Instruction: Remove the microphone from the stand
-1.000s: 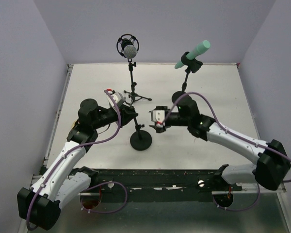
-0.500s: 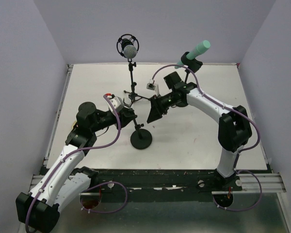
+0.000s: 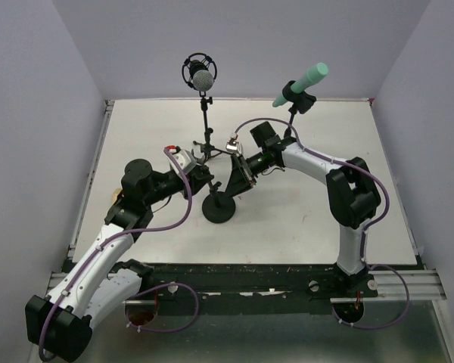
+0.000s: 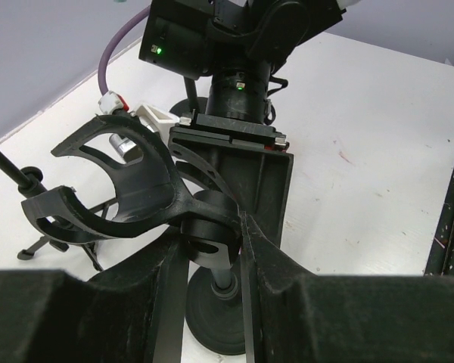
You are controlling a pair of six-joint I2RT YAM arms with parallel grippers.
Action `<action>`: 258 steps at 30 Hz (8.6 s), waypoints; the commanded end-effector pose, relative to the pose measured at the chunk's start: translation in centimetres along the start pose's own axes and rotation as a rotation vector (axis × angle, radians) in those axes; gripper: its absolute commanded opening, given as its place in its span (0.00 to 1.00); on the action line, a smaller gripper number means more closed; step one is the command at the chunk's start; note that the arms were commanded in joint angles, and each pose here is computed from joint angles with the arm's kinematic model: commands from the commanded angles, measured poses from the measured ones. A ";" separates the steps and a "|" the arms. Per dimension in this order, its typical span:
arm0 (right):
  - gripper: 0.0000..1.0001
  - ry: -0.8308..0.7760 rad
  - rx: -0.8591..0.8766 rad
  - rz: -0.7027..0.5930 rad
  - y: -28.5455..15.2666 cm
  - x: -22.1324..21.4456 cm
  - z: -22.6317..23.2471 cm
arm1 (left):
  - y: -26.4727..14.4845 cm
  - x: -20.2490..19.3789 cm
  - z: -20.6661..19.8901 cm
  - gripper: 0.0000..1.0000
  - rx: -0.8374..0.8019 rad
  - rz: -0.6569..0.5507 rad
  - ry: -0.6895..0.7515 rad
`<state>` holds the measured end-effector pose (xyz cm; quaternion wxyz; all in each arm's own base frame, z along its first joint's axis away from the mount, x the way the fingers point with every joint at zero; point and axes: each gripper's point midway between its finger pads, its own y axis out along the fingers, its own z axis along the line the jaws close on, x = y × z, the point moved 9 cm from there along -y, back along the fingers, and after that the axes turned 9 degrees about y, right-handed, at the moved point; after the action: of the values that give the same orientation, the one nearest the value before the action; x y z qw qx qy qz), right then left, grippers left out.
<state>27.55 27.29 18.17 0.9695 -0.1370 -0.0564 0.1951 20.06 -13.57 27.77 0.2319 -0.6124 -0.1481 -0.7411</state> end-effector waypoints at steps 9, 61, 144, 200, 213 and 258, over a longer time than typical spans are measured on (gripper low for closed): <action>0.54 0.057 0.038 -0.030 0.4 1.7 -0.5 | 0.0 2.0 -0.2 0.00 -0.077 -0.057 0.062; 0.33 -2.758 -0.570 -0.705 0.3 -3.7 6.2 | 0.1 3.4 2.2 0.00 0.102 0.022 -0.115; 0.07 -0.680 0.019 -0.171 3.9 2.8 2.4 | -0.3 2.7 2.0 0.00 0.080 0.012 0.024; 0.70 -0.462 -0.042 -0.171 2.0 -0.4 1.7 | -1.4 1.7 1.5 0.00 0.126 0.045 -0.028; 0.64 -0.369 0.033 -0.175 3.6 1.6 0.7 | -1.2 1.7 1.6 0.00 0.128 0.035 -0.026; 0.49 -0.540 -0.152 -0.246 4.4 1.4 2.2 | -1.4 0.9 2.3 0.00 0.188 0.060 -0.028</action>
<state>26.95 32.20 21.00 0.9211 -0.1167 -0.3584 0.0977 20.81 -11.90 28.73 0.2976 -0.6245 -0.1812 -0.6990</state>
